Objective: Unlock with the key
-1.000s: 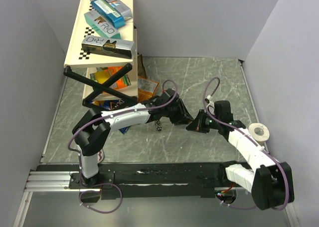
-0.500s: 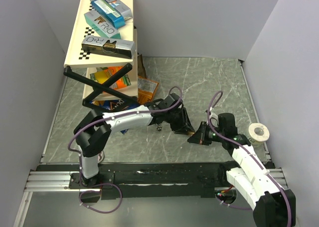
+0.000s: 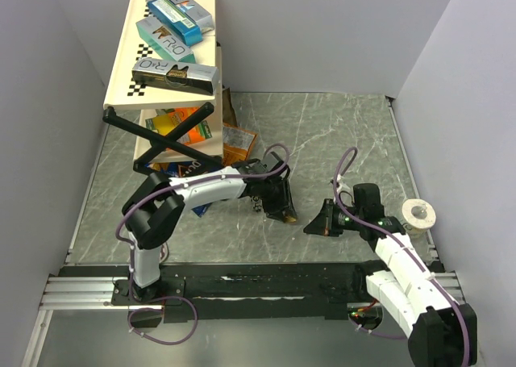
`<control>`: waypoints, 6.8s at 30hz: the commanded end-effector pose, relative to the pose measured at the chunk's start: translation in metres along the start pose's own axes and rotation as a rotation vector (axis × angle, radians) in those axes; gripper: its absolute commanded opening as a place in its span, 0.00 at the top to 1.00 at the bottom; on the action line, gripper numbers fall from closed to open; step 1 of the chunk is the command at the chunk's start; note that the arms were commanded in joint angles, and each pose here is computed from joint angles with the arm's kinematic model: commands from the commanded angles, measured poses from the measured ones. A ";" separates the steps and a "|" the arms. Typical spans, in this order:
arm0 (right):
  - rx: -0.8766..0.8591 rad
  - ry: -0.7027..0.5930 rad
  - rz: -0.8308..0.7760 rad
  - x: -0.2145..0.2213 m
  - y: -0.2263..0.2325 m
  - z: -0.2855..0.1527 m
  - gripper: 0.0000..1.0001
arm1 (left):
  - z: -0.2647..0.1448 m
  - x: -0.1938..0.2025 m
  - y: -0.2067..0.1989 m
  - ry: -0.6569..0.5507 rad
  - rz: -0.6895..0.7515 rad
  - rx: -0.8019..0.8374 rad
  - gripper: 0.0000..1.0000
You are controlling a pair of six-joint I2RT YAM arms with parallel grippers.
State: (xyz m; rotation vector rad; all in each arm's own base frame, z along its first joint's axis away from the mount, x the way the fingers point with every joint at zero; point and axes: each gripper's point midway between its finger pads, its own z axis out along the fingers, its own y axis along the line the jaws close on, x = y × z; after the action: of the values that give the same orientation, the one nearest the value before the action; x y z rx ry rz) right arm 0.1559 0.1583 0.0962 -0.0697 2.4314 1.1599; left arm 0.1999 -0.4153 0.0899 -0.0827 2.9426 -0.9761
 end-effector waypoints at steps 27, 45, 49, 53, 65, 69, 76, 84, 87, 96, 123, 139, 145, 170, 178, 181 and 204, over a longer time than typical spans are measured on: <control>-0.327 0.018 -0.141 -0.013 0.094 -0.045 1.00 | -0.042 -0.076 -0.055 -0.303 0.132 -0.051 0.00; -0.571 0.152 -0.179 -0.023 0.159 -0.086 1.00 | -0.208 0.054 -0.131 -0.198 0.501 0.863 0.23; -0.590 0.167 -0.188 -0.021 0.163 -0.089 1.00 | -0.208 0.069 -0.128 -0.146 0.523 0.903 0.33; -0.600 0.181 -0.198 -0.018 0.166 -0.090 1.00 | -0.196 0.069 -0.130 -0.106 0.522 0.867 0.43; -0.609 0.191 -0.210 -0.011 0.168 -0.094 1.00 | -0.179 0.080 -0.134 -0.046 0.512 0.846 0.66; -0.610 0.191 -0.212 -0.010 0.168 -0.094 1.00 | -0.177 0.085 -0.138 -0.036 0.521 0.842 0.75; -0.614 0.190 -0.214 -0.006 0.168 -0.095 1.00 | -0.176 0.086 -0.138 -0.035 0.506 0.848 0.82; -0.616 0.189 -0.220 -0.005 0.169 -0.097 1.00 | -0.174 0.088 -0.136 -0.033 0.494 0.842 0.89; -0.616 0.189 -0.219 -0.006 0.170 -0.097 1.00 | -0.174 0.090 -0.137 -0.029 0.494 0.851 0.98; -0.590 0.183 -0.215 -0.005 0.168 -0.096 0.98 | -0.180 0.095 -0.139 -0.038 0.508 0.868 0.99; -0.532 -0.067 -0.227 -0.020 0.177 -0.102 0.49 | -0.200 0.085 -0.126 -0.178 0.447 0.867 0.99; -0.561 -0.023 -0.232 -0.014 0.181 -0.105 0.57 | -0.194 0.077 -0.126 -0.199 0.432 0.830 0.99; -0.568 -0.008 -0.231 -0.014 0.181 -0.104 0.59 | -0.193 0.075 -0.130 -0.202 0.438 0.827 0.99; -0.555 0.032 -0.197 -0.011 0.172 -0.092 0.88 | -0.188 0.072 -0.133 -0.202 0.430 0.825 0.99; -0.530 0.024 -0.164 -0.012 0.165 -0.086 1.00 | -0.188 0.072 -0.133 -0.197 0.432 0.829 0.99; -0.525 0.032 -0.147 -0.011 0.163 -0.084 1.00 | -0.190 0.072 -0.134 -0.206 0.435 0.835 0.99; -0.048 0.004 0.038 -0.005 0.083 -0.066 1.00 | -0.062 -0.001 -0.011 -0.325 0.251 -0.118 0.13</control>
State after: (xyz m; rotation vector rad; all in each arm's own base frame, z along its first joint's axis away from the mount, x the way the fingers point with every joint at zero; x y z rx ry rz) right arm 0.1115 0.1765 0.1877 -0.0798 2.4258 1.4000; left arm 0.1961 -0.4113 0.2049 0.0773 2.4658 -1.0738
